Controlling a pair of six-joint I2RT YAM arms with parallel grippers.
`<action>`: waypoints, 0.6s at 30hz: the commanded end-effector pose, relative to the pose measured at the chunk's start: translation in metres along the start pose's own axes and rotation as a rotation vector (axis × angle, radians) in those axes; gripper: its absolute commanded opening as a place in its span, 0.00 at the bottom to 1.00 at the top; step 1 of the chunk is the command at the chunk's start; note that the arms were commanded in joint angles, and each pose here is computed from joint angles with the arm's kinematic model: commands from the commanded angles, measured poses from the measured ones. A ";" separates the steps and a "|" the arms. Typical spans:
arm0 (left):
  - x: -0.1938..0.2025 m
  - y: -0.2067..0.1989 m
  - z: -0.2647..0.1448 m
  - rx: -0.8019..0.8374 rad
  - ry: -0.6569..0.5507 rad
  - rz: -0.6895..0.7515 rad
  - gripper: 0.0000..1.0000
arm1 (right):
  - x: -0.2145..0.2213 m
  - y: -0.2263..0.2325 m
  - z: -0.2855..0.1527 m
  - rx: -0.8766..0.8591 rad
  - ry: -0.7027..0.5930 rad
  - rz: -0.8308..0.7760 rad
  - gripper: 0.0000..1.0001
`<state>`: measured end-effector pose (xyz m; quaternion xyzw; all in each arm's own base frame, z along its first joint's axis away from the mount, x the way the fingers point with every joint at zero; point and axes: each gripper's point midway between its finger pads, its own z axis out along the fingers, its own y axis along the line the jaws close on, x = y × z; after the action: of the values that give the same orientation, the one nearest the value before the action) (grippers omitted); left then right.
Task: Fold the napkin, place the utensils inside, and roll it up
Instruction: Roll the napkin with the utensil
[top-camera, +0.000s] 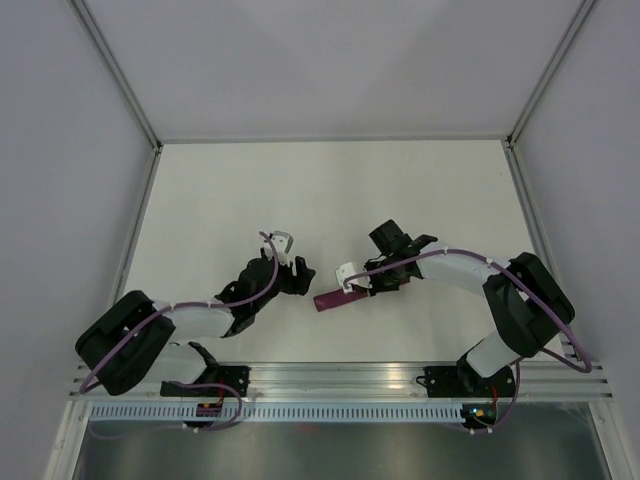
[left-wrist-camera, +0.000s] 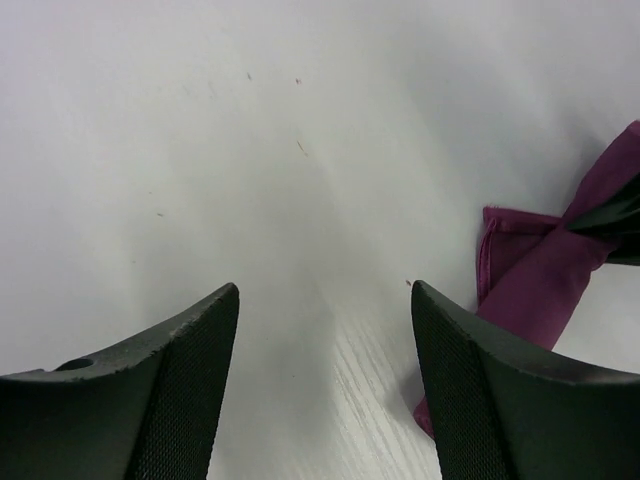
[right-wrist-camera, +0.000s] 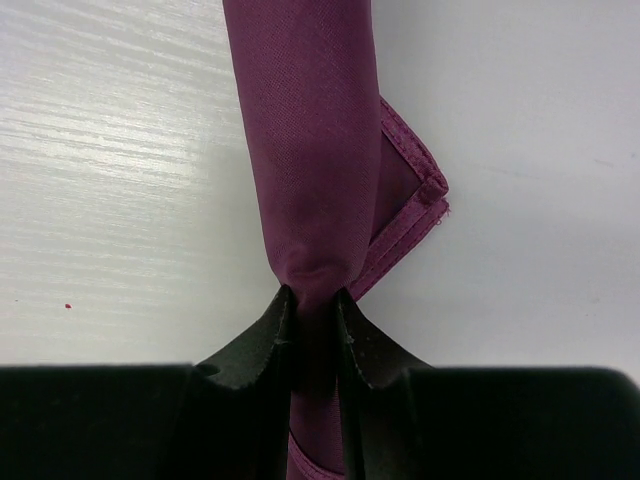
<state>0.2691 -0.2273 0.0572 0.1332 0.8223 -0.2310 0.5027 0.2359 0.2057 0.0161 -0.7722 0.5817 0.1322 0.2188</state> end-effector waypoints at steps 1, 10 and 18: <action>-0.051 -0.001 -0.015 -0.020 -0.261 0.036 0.75 | 0.026 0.041 0.007 -0.209 0.087 0.084 0.16; -0.060 -0.052 -0.038 0.086 -0.332 0.294 0.87 | 0.031 0.028 0.015 -0.387 0.089 0.173 0.15; -0.035 -0.099 -0.031 0.164 -0.278 0.549 0.87 | 0.030 0.009 0.021 -0.433 0.083 0.212 0.16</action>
<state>0.2165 -0.2794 0.1082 0.3117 0.6963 -0.2025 0.6141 0.2480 0.2101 0.0143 -0.7352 0.6258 0.2485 0.0777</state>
